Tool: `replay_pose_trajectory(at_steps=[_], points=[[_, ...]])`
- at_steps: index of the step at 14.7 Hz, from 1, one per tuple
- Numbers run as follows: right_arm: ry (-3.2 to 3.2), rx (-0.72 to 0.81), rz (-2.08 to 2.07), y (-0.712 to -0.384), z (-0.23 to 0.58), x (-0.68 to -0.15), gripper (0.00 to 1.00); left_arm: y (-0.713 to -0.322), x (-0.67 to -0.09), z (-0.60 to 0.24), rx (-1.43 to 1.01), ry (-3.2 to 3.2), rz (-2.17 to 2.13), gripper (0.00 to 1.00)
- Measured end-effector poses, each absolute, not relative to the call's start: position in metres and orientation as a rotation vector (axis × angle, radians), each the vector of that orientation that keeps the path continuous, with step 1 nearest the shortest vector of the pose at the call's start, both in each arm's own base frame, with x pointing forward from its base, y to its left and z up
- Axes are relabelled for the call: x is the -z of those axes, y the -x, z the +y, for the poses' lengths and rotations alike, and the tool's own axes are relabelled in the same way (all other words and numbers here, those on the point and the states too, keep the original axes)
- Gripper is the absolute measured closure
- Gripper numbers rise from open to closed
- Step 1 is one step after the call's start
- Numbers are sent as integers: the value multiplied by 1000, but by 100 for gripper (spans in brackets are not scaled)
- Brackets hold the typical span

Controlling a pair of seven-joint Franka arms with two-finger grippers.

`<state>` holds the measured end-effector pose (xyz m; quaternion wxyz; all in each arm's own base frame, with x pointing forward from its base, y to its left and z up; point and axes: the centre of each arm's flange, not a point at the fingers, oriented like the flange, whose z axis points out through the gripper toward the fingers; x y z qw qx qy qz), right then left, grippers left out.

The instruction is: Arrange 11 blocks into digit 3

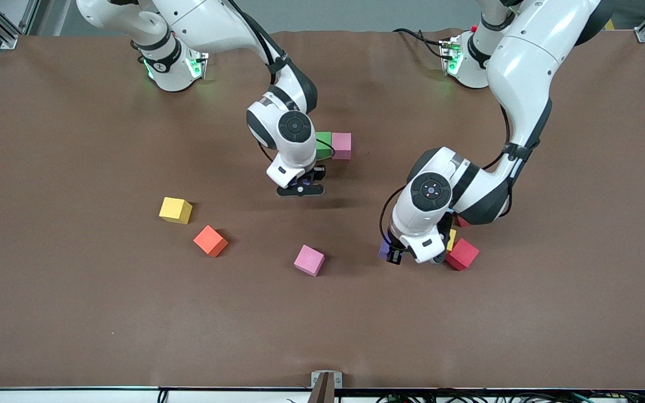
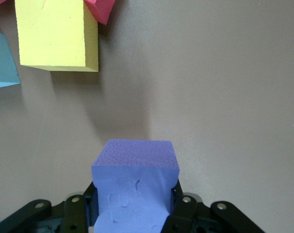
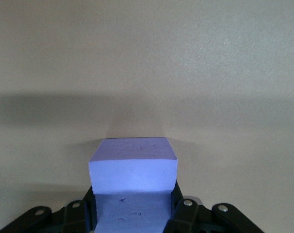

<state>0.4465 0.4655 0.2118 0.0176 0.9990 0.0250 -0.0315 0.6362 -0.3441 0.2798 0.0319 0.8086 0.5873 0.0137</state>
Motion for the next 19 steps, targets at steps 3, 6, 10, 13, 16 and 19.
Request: replay_pose_trajectory(at_steps=[3,6,10,13,16,19], points=[[-3101,100,79,-443,467,-210,43,-637,-280,-344,-43,-2489,1808,44],[-3102,99,79,-444,466,-210,43,-637,-281,-344,-43,-2488,1808,44],[-3100,97,78,-444,466,-210,43,-637,-281,-344,-44,-2488,1808,44],[-3096,90,83,-445,465,-210,43,-637,-281,-344,-44,-2488,1808,44],[-3093,83,83,-447,463,-210,43,-637,-281,-344,-44,-2488,1808,44],[-3096,73,80,-449,462,-210,43,-637,-281,-344,-44,-2488,1807,44]])
